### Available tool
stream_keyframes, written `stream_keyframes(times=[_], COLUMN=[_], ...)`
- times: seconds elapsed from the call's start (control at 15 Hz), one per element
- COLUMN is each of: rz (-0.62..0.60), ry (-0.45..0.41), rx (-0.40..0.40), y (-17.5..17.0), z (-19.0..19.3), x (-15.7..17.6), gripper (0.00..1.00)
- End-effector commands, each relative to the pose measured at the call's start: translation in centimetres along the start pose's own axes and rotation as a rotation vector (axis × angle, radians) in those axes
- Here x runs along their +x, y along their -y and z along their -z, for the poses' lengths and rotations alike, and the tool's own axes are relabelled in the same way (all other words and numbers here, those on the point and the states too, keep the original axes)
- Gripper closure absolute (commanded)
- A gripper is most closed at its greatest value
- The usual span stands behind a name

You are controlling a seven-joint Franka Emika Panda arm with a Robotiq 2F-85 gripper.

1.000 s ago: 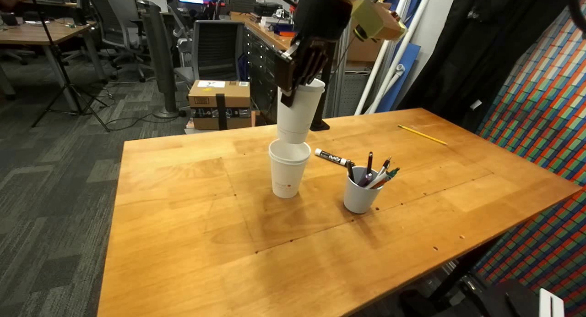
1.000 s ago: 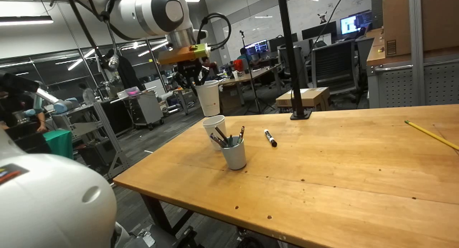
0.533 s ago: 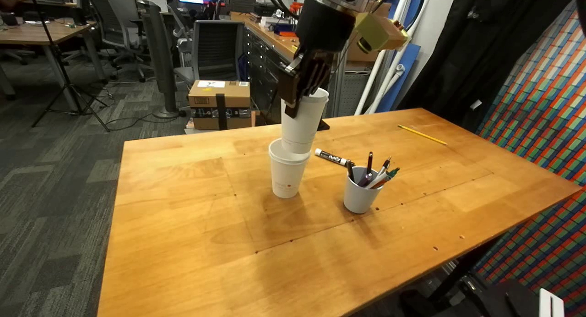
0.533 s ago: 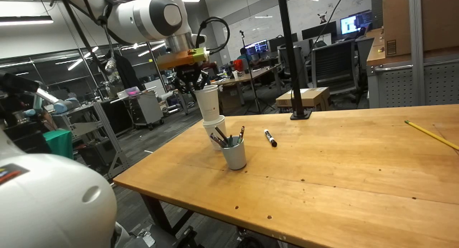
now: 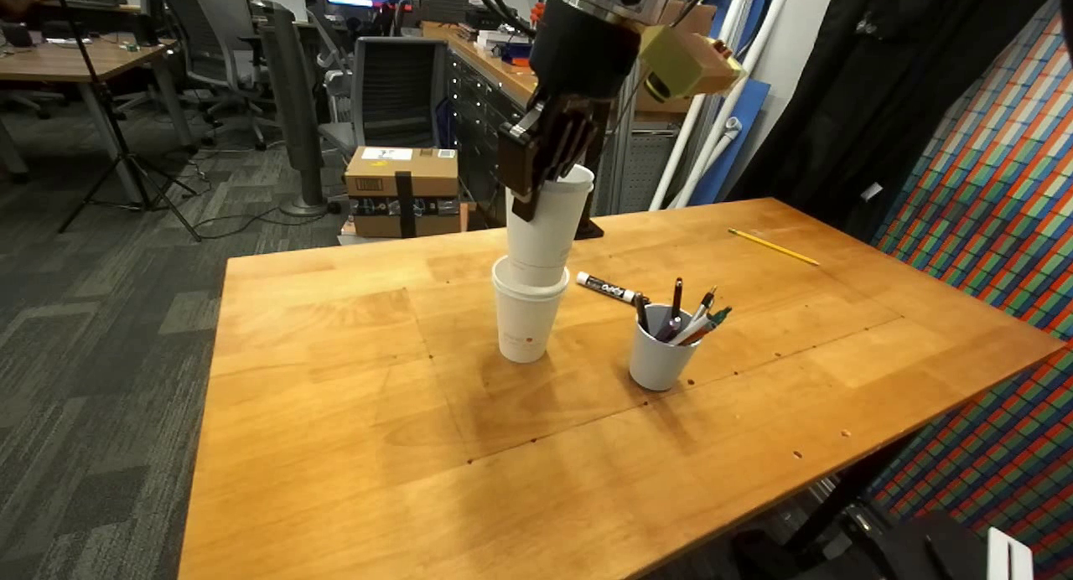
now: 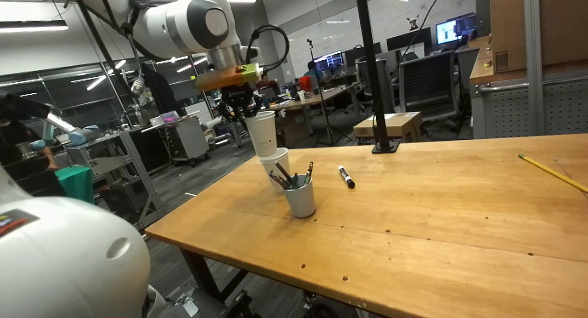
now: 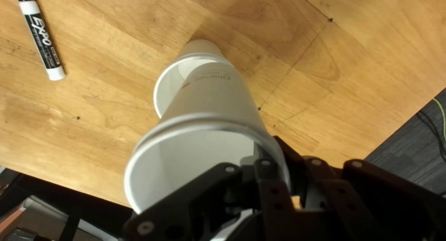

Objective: Stack the white cups together, place the black marker inside the topmost cup on the stacked cups

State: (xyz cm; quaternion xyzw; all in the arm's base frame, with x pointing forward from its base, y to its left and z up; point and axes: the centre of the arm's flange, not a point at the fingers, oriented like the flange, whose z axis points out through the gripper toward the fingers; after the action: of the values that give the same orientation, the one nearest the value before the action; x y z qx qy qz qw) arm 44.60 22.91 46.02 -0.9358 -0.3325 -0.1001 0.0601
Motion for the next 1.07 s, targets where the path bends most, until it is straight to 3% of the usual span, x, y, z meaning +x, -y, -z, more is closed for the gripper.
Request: stream_keyframes(times=[0.0,0.4,0.47,0.53,0.67,1.0], rz=[0.001,0.012,0.008,0.004,0.004,0.003], ry=[-0.043,-0.055,-0.056,-0.059,-0.06,-0.062], rx=[-0.012,-0.014,-0.016,-0.018,-0.017,-0.018], y=[0.5,0.2,0.1,0.1,0.0,-0.1], z=[0.2,-0.7,-0.9,-1.0,-1.2,-1.3], x=[0.0,0.1,0.1,0.1,0.2,0.2], gripper=[0.97,0.97,0.92,0.68,0.64,0.27])
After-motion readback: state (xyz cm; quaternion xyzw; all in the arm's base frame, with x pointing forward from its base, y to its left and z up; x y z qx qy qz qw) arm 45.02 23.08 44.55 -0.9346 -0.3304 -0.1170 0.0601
